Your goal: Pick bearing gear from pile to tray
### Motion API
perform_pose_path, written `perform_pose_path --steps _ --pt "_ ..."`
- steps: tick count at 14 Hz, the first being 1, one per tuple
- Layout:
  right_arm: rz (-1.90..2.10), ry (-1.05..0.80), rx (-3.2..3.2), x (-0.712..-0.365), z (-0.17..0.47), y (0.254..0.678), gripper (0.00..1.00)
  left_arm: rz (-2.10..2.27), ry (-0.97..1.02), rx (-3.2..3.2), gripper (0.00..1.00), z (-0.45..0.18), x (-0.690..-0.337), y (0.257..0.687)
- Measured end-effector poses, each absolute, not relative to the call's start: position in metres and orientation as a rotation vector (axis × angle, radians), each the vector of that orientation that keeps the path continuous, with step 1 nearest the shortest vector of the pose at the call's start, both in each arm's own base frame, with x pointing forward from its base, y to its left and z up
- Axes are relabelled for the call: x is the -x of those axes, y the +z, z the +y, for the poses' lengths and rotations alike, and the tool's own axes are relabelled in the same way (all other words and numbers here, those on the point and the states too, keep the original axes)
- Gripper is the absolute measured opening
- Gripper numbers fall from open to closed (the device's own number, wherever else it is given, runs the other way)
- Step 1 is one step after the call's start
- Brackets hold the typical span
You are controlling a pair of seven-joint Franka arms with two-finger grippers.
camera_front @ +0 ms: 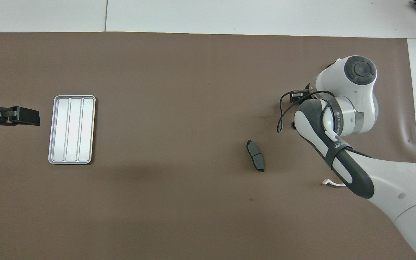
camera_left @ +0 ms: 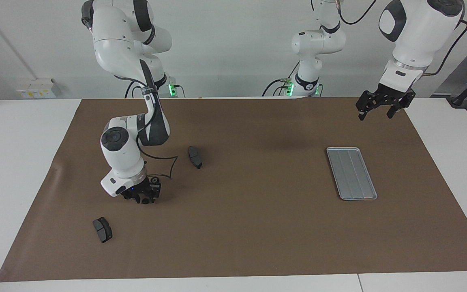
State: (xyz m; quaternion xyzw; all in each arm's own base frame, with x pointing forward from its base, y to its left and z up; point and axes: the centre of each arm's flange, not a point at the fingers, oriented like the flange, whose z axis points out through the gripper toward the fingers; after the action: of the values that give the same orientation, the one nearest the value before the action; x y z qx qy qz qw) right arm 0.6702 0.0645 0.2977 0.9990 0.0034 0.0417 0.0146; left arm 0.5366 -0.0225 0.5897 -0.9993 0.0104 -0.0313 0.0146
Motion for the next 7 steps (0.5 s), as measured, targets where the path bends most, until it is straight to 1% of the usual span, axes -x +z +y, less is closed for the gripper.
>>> perform_pose_path --steps 7 --pt "0.01 0.11 -3.108 -0.6678 0.0635 0.2911 0.54 0.032 -0.097 3.111 1.0 -0.0224 -0.5366 0.5897"
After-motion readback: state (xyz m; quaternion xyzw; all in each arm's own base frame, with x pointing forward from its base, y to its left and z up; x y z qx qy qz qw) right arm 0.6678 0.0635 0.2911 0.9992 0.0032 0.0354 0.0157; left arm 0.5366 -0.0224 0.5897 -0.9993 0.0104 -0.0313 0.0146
